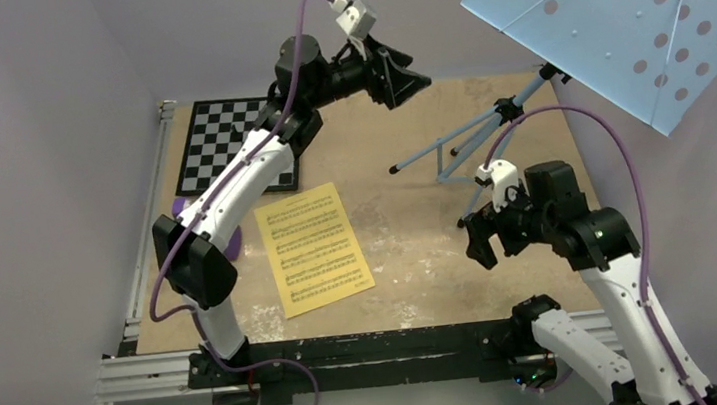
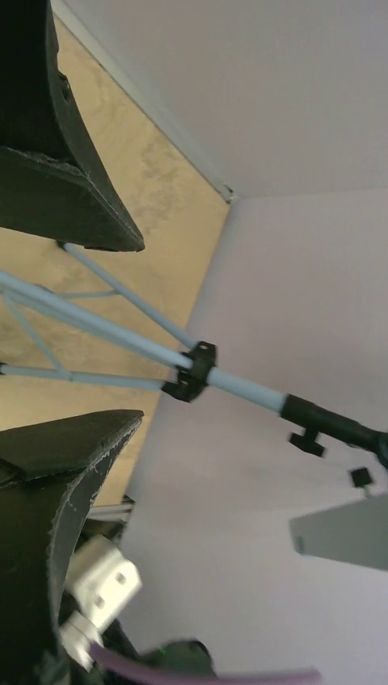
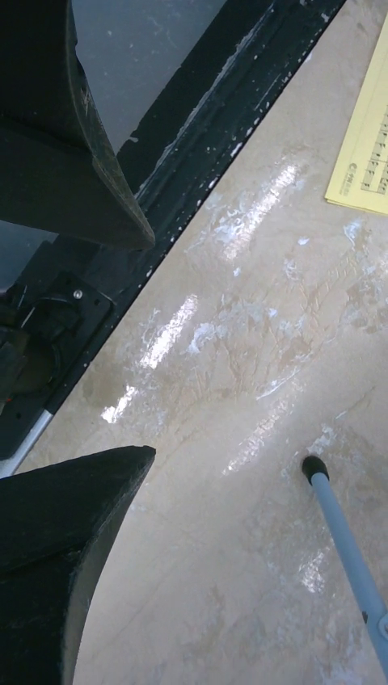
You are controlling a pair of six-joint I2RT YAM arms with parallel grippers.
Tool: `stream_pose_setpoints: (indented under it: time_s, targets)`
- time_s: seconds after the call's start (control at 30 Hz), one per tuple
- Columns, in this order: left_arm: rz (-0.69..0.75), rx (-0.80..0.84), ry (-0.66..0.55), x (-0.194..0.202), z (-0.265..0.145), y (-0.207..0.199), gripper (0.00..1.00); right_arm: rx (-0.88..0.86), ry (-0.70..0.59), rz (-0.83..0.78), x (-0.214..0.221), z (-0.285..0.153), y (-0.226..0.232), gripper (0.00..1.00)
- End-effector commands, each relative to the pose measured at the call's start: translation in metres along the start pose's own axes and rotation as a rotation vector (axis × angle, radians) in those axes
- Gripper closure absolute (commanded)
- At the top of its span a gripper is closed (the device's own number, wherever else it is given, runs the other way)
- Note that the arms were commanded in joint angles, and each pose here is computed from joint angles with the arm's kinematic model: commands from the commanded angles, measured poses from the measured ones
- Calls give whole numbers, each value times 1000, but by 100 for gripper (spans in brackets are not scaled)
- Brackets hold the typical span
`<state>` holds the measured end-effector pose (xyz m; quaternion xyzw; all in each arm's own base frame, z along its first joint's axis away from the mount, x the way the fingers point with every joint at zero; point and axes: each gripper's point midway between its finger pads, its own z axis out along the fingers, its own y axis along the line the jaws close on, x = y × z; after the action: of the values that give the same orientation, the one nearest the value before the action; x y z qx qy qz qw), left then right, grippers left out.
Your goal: Pack up the instrument practice props
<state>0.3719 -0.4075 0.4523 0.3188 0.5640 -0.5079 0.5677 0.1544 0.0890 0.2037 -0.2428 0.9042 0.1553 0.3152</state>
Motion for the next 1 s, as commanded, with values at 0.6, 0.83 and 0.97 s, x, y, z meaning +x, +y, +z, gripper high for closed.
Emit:
stream_pose_setpoints:
  time_s: [0.6,0.83,0.97]
  targets:
    - [249,349,246,155,71,25,33,152,-4,48,2,-58,-16,7]
    - [227,392,264,179,79,15,38,185,-1,79,-1,-53,-26,7]
    - [215,408,267,187,83,11,47,195,-9,86,-8,-50,-31,7]
